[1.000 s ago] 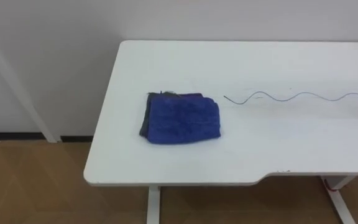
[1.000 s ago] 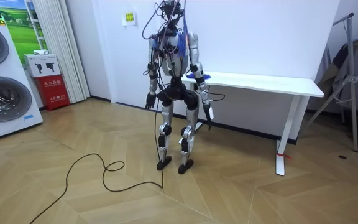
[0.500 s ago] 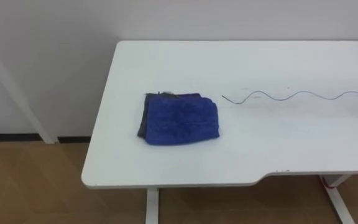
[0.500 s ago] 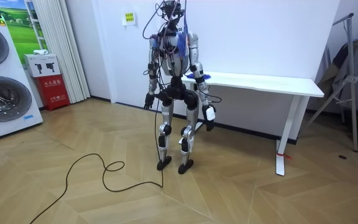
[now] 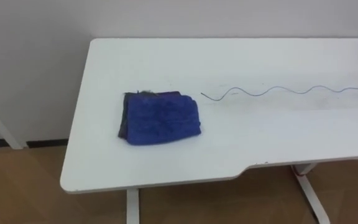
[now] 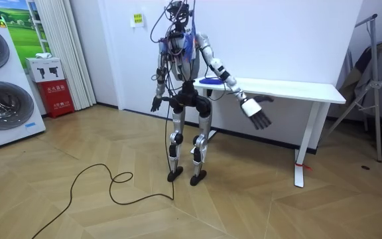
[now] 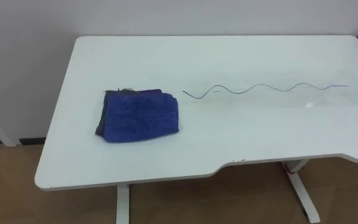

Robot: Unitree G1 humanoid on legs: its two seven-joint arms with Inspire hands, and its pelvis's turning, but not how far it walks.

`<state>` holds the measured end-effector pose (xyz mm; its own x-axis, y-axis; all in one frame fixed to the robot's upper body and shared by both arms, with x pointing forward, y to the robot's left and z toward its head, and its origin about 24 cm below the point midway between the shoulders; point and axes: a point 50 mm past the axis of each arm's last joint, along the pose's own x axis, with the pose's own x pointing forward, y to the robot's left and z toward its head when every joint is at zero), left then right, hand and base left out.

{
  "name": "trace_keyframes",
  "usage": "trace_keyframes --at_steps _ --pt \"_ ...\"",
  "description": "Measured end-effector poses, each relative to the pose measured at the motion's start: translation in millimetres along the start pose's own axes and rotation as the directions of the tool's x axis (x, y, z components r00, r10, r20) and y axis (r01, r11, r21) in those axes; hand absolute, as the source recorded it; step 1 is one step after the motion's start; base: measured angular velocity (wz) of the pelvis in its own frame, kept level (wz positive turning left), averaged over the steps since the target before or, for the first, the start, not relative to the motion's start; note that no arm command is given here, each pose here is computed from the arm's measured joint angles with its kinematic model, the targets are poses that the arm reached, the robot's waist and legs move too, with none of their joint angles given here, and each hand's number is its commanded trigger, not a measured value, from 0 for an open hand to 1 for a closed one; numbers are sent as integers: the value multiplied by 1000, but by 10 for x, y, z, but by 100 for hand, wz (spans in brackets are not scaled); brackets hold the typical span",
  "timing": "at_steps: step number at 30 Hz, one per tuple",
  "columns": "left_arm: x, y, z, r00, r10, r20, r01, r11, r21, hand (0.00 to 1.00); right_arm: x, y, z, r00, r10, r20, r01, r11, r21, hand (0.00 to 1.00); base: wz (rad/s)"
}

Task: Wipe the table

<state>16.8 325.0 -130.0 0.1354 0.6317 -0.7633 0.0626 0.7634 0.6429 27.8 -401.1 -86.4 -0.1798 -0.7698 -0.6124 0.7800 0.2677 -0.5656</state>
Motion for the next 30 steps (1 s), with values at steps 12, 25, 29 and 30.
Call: trace_keyframes --at_steps 12,25,29,30 --pt "-42 -91 254 993 -49 112 42 997 64 0 -1087 371 1669 603 22 798 -53 999 13 0 -4" --pt "-121 -358 410 975 -142 171 115 980 161 0 -2546 620 1990 -77 104 992 -69 992 -110 0 6" --pt "-125 -364 515 969 -149 196 116 979 169 0 -2916 730 1922 -235 178 956 -71 977 -199 0 6" --pt "-128 -367 538 967 -151 204 115 977 179 0 -3005 792 1895 -276 202 940 -54 973 -225 0 0"
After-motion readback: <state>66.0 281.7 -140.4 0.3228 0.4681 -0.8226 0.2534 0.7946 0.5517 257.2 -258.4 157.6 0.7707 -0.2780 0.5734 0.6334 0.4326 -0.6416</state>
